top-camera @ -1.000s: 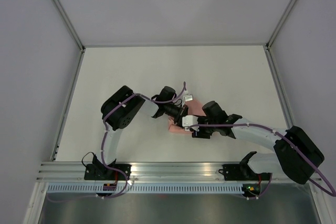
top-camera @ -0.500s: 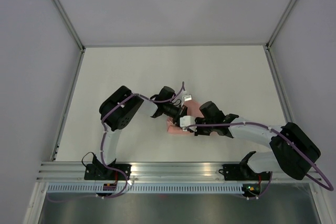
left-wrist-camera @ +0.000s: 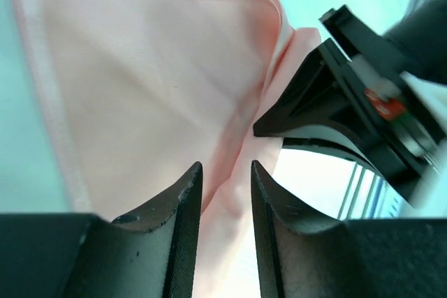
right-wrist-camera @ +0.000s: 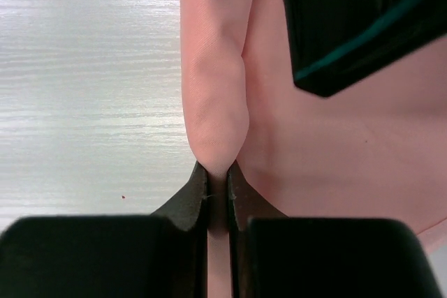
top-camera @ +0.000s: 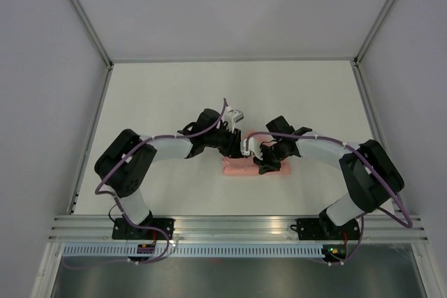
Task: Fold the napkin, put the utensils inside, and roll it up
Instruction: Roll the napkin with the utensil
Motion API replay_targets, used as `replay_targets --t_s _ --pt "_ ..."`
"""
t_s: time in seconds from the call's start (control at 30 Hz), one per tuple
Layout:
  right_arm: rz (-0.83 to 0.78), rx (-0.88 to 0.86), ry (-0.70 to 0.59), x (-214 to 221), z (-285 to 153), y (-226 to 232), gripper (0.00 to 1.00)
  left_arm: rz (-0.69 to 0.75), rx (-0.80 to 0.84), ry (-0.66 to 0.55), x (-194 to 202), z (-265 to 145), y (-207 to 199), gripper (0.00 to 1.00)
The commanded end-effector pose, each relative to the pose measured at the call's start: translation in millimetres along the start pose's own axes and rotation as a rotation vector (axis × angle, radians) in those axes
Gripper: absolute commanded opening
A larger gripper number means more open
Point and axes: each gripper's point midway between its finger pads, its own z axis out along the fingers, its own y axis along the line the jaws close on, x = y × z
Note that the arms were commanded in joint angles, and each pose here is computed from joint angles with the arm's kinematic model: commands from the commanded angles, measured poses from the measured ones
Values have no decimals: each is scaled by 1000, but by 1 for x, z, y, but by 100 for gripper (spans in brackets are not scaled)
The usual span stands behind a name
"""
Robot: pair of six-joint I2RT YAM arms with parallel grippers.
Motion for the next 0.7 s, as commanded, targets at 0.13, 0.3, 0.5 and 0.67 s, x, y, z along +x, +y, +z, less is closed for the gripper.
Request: replay_targets --t_s 0.13,0.3,0.5,0.67 --pt "160 -271 56 27 2 26 0 172 -231 -231 -25 -46 12 36" --pt "222 -318 88 40 10 19 0 408 -284 -277 -16 -46 -14 35" --pt "266 -364 113 45 17 16 0 750 -393 -274 0 -22 -41 36" --pt "289 -378 125 46 19 13 1 970 -458 -183 17 6 -47 47"
